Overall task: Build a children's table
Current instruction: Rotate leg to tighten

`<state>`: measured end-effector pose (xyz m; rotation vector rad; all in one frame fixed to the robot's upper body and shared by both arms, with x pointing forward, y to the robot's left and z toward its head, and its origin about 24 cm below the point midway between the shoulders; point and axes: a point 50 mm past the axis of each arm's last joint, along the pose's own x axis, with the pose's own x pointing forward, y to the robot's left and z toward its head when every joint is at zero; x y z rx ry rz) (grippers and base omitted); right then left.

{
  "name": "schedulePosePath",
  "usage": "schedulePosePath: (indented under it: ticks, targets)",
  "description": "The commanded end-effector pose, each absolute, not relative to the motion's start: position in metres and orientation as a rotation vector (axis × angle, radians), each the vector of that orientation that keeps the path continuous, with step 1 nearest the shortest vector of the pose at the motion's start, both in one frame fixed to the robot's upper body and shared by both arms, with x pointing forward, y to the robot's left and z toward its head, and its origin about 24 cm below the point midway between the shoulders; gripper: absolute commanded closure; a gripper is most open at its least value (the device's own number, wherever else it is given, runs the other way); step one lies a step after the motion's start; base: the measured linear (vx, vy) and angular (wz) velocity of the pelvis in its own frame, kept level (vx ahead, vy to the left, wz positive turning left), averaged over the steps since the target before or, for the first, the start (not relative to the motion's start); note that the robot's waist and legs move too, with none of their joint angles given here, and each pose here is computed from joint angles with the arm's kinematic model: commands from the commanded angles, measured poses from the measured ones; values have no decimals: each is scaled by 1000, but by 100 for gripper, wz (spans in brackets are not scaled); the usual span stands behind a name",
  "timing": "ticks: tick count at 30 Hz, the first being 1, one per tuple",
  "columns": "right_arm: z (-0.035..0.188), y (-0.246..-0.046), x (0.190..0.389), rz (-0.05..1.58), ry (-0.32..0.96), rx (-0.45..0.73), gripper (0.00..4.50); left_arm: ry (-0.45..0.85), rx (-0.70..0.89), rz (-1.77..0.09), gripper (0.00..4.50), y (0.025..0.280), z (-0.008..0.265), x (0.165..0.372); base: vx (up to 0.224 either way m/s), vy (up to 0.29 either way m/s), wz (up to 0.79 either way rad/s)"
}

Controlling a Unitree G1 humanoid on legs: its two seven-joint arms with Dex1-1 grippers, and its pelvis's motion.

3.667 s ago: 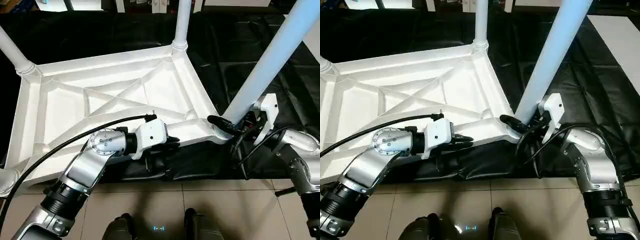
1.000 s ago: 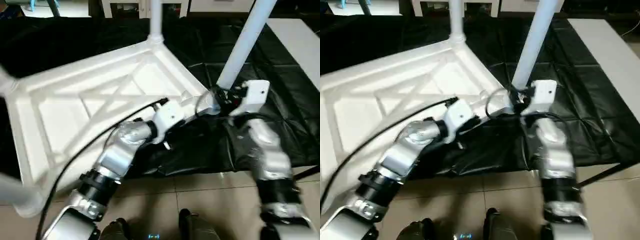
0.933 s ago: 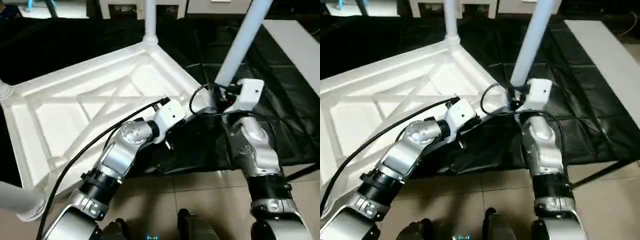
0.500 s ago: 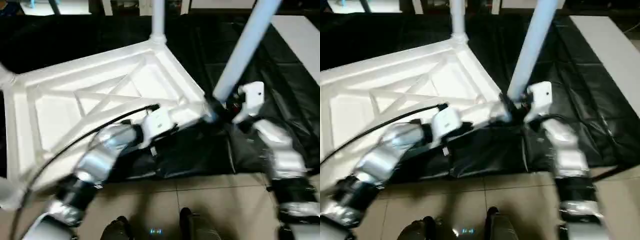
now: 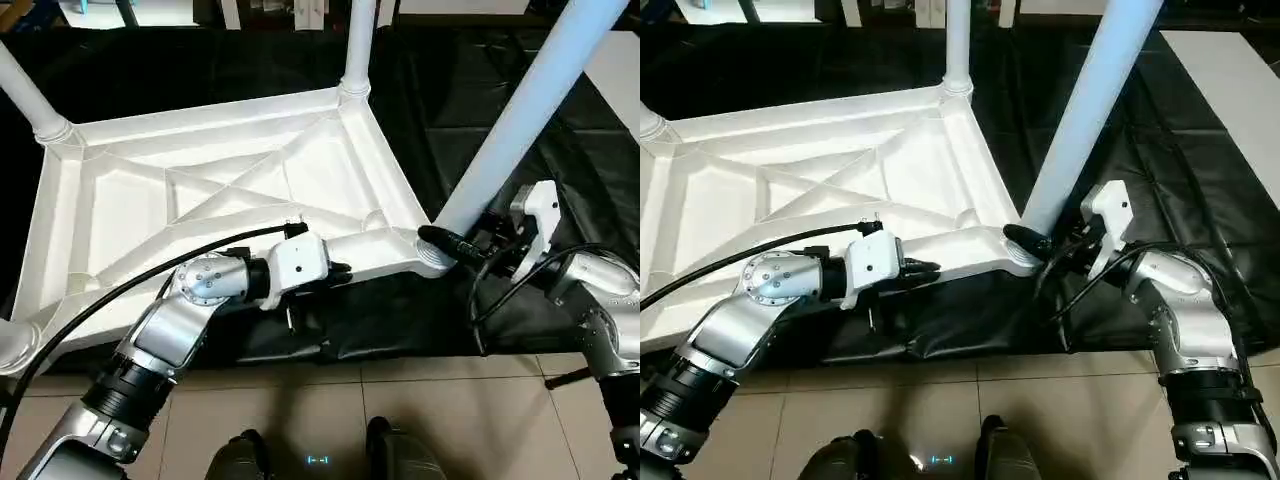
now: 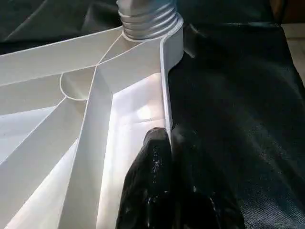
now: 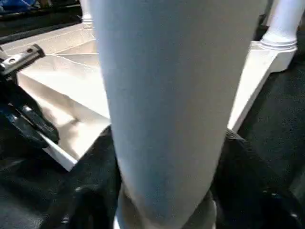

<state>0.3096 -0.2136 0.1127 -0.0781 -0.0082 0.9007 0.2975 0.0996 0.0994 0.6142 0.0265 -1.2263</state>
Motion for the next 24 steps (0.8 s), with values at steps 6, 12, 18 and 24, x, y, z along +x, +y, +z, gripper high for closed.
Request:
schedulePosePath:
  ticks: [6, 12, 18, 24]
  targets:
    - [119, -225, 308, 873, -41, -67, 249, 128, 624, -1288, 450, 102, 80, 290, 0, 0, 0]
    - [114, -222, 311, 797, -34, -46, 254, 135, 599, -1288, 450, 100, 80, 290, 0, 0, 0]
    - [84, -219, 327, 331, 33, 6, 257, 161, 559, -1196, 450, 81, 78, 296, 0, 0, 0]
    - [52, -176, 340, -13, 120, 246, 257, 106, 473, -1169, 450, 21, 86, 298, 0, 0, 0]
